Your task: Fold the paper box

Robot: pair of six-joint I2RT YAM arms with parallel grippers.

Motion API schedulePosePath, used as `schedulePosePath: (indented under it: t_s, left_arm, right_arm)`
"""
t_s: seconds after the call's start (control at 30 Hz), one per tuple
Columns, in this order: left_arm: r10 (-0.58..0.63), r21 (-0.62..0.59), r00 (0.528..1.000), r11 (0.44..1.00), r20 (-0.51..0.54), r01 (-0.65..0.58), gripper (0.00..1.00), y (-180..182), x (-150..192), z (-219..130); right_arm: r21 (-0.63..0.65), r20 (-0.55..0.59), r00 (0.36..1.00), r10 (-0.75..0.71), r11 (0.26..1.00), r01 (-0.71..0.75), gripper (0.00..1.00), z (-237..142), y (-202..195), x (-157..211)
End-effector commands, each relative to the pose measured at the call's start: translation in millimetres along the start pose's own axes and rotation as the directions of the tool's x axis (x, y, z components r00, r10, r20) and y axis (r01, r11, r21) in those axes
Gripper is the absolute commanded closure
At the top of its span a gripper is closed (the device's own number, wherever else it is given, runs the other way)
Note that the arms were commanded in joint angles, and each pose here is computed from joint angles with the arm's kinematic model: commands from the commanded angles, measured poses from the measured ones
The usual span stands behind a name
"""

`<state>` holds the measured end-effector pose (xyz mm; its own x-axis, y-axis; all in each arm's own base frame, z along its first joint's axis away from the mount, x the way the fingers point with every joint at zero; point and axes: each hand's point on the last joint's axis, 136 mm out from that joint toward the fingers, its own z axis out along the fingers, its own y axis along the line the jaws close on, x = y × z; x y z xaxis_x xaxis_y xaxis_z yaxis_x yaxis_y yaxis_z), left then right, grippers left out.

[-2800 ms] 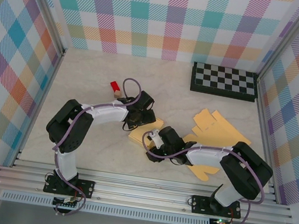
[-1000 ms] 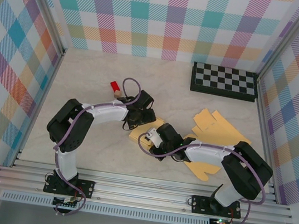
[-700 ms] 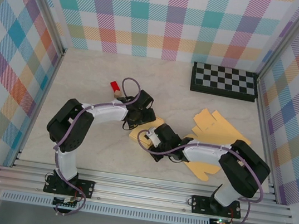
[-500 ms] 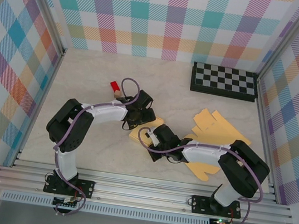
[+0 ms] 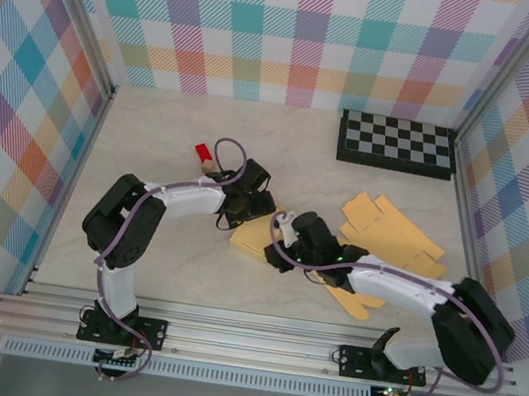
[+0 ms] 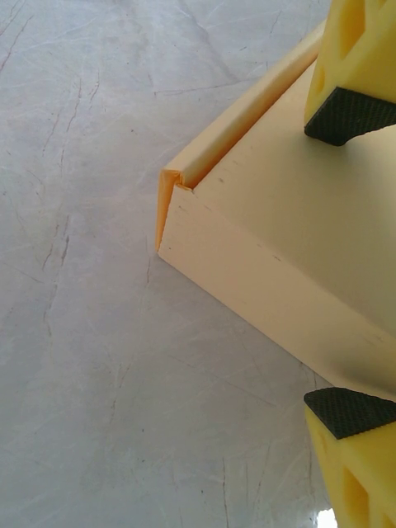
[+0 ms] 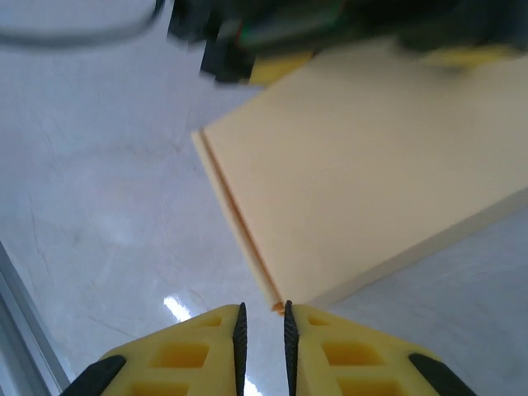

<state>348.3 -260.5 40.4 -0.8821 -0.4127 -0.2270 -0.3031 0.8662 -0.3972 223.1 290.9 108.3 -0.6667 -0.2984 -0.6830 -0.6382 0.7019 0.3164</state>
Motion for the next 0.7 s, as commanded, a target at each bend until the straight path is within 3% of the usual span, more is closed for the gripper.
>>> schedulePosePath:
  t_s: [0.0,0.2,0.43,0.6,0.67]
  left_arm:
    - [-0.035,-0.241,0.992,0.970,-0.118,0.006,0.20,70.6,34.4,21.7]
    - [-0.022,-0.245,0.993,0.970,-0.117,-0.007,0.19,70.3,32.7,20.8]
    - [-0.012,-0.237,0.992,0.971,-0.123,-0.018,0.20,67.5,32.6,20.5]
    - [-0.005,-0.227,0.991,0.973,-0.134,-0.025,0.20,64.4,33.3,22.5]
    - [0.002,-0.214,0.990,0.976,-0.142,-0.033,0.20,61.0,33.6,23.8]
  right_arm:
    - [0.128,0.032,0.985,0.171,0.976,-0.174,0.82,-26.6,-38.2,-1.5]
    - [0.182,0.030,0.936,0.352,0.918,-0.351,0.86,-28.9,-86.5,-12.9]
    - [0.104,-0.105,0.884,0.456,0.889,-0.446,0.94,39.2,-103.2,-20.5]
    - [0.110,-0.107,0.858,0.503,0.864,-0.492,1.00,72.2,-116.1,-26.9]
    - [0.057,-0.123,0.854,0.505,0.863,-0.502,1.00,83.6,-110.6,-31.5]
